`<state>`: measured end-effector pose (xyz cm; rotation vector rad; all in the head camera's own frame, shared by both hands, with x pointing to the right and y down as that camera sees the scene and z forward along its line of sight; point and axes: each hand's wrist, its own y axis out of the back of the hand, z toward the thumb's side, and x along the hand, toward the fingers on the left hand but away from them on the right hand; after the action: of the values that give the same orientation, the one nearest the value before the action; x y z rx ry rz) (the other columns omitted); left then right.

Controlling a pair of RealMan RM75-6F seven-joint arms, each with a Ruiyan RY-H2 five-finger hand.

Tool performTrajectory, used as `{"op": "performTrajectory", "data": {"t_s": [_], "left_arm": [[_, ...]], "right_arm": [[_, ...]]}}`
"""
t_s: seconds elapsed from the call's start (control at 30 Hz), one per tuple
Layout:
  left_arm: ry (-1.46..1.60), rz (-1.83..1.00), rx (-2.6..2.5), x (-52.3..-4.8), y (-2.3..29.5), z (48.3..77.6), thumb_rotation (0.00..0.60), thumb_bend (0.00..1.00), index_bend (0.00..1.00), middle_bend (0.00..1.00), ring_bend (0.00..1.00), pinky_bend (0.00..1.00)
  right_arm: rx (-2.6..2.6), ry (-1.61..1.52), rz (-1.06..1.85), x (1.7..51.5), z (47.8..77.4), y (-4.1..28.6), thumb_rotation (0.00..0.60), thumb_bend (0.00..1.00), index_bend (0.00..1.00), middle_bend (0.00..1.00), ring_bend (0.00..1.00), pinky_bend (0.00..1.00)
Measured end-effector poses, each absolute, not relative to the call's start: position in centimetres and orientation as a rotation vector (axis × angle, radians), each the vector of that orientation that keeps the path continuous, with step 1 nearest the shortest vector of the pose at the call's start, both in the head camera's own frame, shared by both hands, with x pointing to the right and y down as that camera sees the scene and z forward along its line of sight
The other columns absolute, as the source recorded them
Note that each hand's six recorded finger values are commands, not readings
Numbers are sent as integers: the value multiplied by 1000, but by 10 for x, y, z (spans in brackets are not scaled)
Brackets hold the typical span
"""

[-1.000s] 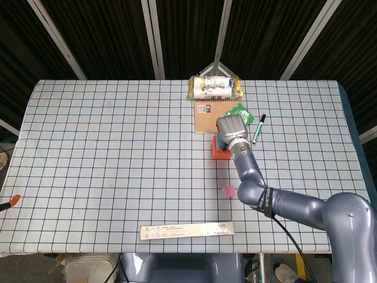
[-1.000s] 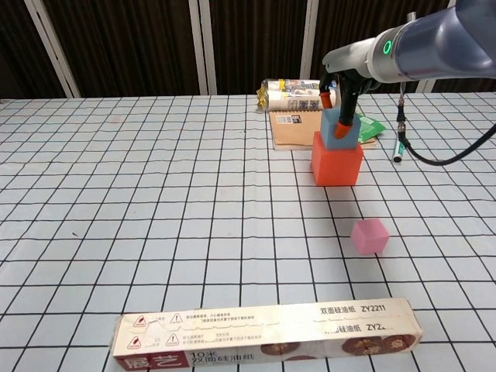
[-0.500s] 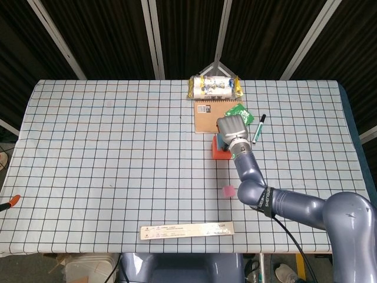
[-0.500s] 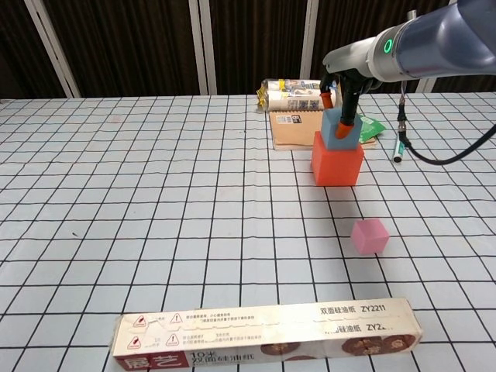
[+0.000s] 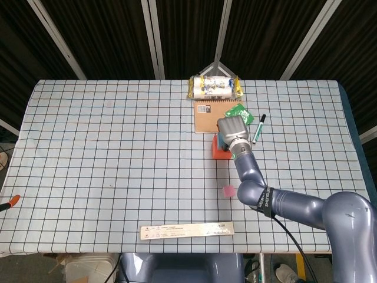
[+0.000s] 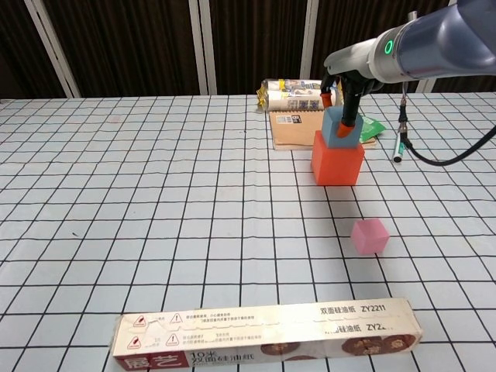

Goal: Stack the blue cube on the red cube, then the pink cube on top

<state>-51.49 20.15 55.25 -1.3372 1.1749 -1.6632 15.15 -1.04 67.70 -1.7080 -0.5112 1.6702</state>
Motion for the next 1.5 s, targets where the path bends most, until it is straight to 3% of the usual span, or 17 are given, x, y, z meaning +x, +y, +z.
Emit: {"op": "performTrajectory", "data": {"t_s": [0.27, 0.7, 0.9, 1.2, 1.5], "left_arm": [[1176, -1664, -1335, -515, 202, 552, 600, 164, 34, 0, 0, 0], [1175, -1659, -1342, -514, 201, 553, 600, 165, 34, 0, 0, 0], [1178, -1658, -1347, -515, 201, 553, 600, 164, 34, 0, 0, 0], [1175, -1650, -1374, -514, 201, 553, 600, 164, 34, 0, 0, 0], [1167, -1617, -1415, -509, 203, 551, 600, 165, 34, 0, 0, 0]], "right_arm": [[-1702, -506, 1674, 153, 676, -10, 600, 195, 426, 1000, 1000, 1000], [-1670, -432, 1713, 156, 675, -6, 600, 150, 247, 1000, 1000, 1000], [-1677, -445, 1710, 155, 666, -6, 600, 150, 236, 1000, 1000, 1000], [-1645, -498, 1706, 180, 628, 2, 600, 150, 236, 1000, 1000, 1000], [-1471, -661, 1734, 270, 558, 24, 600, 150, 286, 1000, 1000, 1000]]}}
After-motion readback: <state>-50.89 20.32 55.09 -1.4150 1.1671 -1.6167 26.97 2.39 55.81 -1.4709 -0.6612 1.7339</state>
